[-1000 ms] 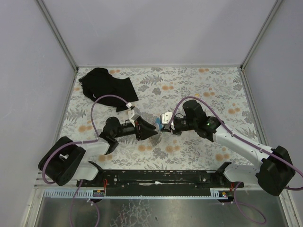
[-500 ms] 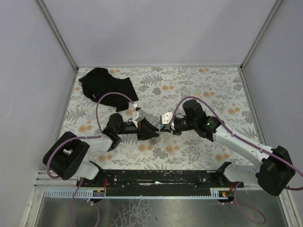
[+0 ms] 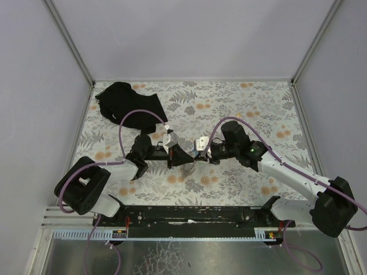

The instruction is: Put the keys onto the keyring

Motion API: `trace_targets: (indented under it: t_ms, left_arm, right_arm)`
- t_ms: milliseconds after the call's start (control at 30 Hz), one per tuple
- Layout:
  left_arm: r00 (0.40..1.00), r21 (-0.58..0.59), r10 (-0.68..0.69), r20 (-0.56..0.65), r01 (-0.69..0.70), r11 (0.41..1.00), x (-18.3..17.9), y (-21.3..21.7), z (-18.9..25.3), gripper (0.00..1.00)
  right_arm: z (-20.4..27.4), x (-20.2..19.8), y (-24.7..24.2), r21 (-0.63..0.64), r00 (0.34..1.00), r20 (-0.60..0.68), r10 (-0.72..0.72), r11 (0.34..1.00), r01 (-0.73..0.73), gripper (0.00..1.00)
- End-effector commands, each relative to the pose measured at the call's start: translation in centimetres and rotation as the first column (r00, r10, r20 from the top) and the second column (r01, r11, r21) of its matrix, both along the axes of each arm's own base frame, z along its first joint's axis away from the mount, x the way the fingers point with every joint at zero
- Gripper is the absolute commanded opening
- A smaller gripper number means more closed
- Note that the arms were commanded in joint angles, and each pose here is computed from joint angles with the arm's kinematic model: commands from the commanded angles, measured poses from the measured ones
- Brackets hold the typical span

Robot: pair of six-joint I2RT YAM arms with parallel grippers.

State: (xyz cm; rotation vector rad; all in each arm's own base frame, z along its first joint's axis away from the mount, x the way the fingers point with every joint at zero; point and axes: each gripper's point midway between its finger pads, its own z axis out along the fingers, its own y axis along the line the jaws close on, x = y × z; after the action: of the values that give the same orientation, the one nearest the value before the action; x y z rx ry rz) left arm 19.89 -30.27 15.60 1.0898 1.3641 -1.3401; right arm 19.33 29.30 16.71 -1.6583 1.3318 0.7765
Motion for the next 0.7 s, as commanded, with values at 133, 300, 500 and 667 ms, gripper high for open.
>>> trace_targets:
  t_ms: [133,300,500,667]
  left_arm:
    - [1.000,0.004,0.014,0.016,-0.014,1.000,0.4,0.0,0.4,0.00]
    - [0.990,-0.007,0.135,-0.040,-0.135,0.991,1.6,0.4,0.7,0.00]
    - [0.960,-0.062,0.244,-0.140,-0.254,0.965,2.6,1.0,2.1,0.00]
    - [0.925,-0.115,0.312,-0.217,-0.341,0.933,3.1,1.7,3.1,0.00]
  right_arm:
    - [3.1,0.2,0.7,0.067,0.998,0.068,0.014,0.998,-0.018,0.00]
    - [2.2,0.1,0.2,0.065,0.998,0.056,-0.015,0.998,0.011,0.00]
    - [1.1,-0.4,-0.1,0.083,0.999,0.040,-0.032,0.996,0.028,0.00]
    - [0.2,-0.5,-0.1,0.089,0.999,0.024,-0.044,0.995,0.041,0.00]
